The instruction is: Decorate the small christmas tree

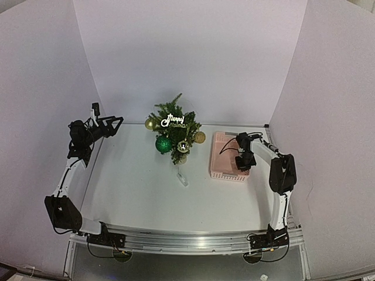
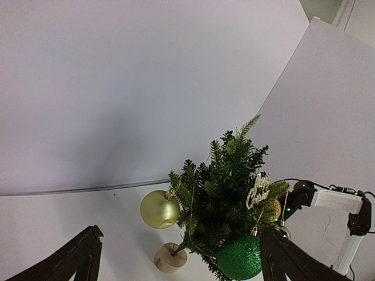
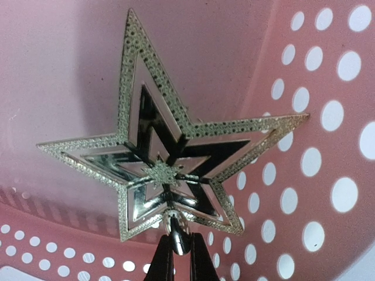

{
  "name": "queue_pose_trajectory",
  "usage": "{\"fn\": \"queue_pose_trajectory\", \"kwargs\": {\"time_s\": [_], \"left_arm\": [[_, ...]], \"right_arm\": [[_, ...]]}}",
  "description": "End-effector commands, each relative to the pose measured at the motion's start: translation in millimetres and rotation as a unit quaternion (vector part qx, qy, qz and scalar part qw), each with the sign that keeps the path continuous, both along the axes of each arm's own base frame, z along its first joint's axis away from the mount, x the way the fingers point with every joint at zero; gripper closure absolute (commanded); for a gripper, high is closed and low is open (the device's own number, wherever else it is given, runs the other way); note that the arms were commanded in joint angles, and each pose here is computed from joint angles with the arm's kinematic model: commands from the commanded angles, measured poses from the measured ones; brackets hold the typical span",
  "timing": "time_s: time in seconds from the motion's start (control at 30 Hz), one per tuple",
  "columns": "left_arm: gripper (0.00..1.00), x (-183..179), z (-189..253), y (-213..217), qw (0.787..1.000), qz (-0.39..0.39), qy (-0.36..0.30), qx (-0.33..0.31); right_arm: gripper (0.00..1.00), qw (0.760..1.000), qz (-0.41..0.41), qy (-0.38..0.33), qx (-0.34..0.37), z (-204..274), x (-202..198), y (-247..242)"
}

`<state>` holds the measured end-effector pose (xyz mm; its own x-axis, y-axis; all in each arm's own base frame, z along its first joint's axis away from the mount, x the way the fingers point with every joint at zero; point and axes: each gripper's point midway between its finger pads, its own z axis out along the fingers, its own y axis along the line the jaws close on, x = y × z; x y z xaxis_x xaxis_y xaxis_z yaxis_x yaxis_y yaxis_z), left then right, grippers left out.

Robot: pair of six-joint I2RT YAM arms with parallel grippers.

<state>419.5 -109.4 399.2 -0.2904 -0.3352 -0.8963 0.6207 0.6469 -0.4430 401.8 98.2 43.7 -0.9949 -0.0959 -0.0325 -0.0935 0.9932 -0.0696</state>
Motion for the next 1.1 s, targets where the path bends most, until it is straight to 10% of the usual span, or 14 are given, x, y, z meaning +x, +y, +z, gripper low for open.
{"fn": "queue_pose_trajectory", "kwargs": {"time_s": [0.0, 0.5, 0.83, 1.07], "left_arm": [[0.06, -9, 24, 1, 0.999, -0.003, -0.041, 0.001], [0.06, -12, 27, 1, 0.999, -0.002, -0.045, 0.003], [0.06, -17, 34, -1, 0.998, -0.007, -0.056, 0.004], [0.07, -24, 45, -3, 0.998, -0.015, -0.068, 0.003]], "right_arm": [[1.00, 0.999, 0.004, -0.037, 0.007, 32, 9, -1], [1.00, 0.999, 0.030, -0.040, -0.010, 37, 20, -12], [1.00, 0.989, 0.046, -0.038, 0.136, 48, 24, 39], [1.00, 0.975, 0.032, -0.153, 0.157, 124, 46, 50]]}}
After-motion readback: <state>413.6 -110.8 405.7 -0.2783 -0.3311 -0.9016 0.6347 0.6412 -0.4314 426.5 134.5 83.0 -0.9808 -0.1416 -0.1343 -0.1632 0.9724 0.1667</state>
